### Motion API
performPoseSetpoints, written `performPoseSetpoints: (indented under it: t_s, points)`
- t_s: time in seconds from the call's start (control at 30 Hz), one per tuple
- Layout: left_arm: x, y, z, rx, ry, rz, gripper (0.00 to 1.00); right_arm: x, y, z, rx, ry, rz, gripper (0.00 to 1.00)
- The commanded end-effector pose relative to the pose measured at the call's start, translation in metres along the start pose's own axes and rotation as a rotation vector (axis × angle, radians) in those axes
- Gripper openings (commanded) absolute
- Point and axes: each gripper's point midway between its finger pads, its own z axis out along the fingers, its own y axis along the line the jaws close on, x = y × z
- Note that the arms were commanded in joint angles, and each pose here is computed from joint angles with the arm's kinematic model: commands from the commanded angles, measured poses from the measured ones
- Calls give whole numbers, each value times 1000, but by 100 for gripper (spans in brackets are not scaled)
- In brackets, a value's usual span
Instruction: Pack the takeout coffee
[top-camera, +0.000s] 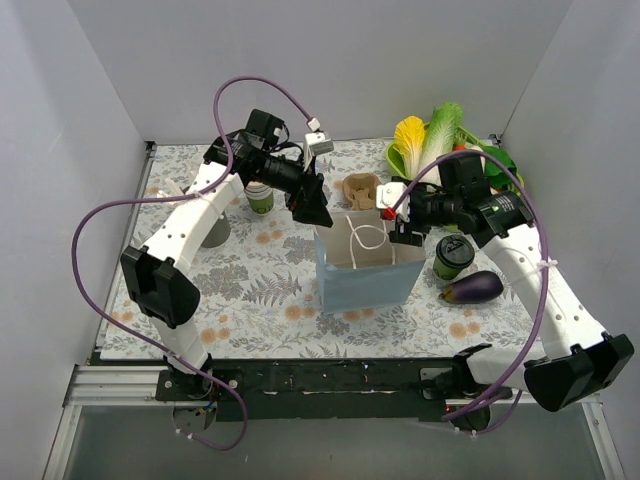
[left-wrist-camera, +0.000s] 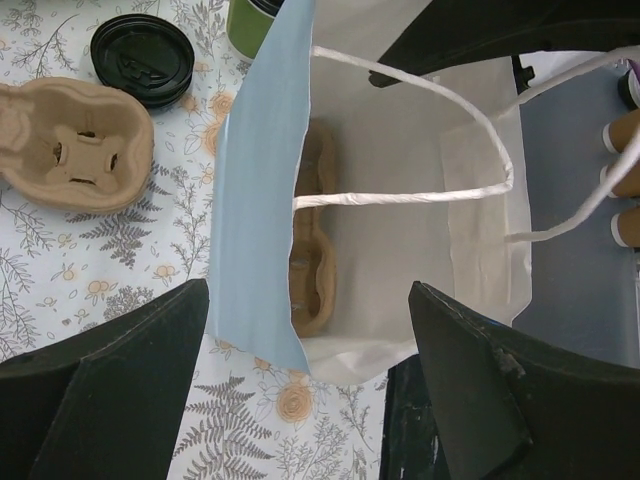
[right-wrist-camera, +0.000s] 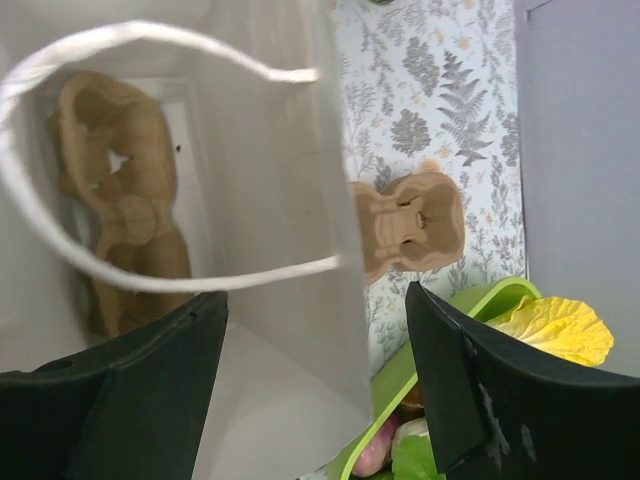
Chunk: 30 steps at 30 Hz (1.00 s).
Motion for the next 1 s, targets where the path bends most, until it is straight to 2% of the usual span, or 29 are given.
performPoseSetpoints:
  t_s: [0.0, 0.03, 0.13, 0.17, 0.27, 0.37, 0.77, 0.93, 0.97]
  points:
    - [1, -7, 3, 15, 9, 57, 81, -25, -37, 4, 133, -105, 42, 78]
    - [3, -6, 5, 13, 14, 61, 81, -28, -43, 8, 141, -121, 60, 77]
    - [3, -5, 11, 6, 0, 95, 81, -37, -48, 12, 102, -153, 147, 67]
    - [-1, -5, 12, 2, -15, 123, 81, -37, -42, 14, 62, -149, 182, 58]
    - [-5, -4, 20, 6, -31, 152, 81, -40, -37, 20, -9, -168, 283, 45]
    - [-14, -3, 25, 16, -60, 141, 79, -40, -28, 24, -59, -197, 371, 38]
    - [-28, 3, 49, 87, -88, 89, 67, -37, -23, 25, -88, -225, 437, 33]
    - [-27, 15, 59, 71, -73, 80, 49, -37, -23, 25, -88, -227, 438, 33]
    - [-25, 18, 63, 74, -66, 67, 41, -36, -23, 25, -86, -226, 442, 33]
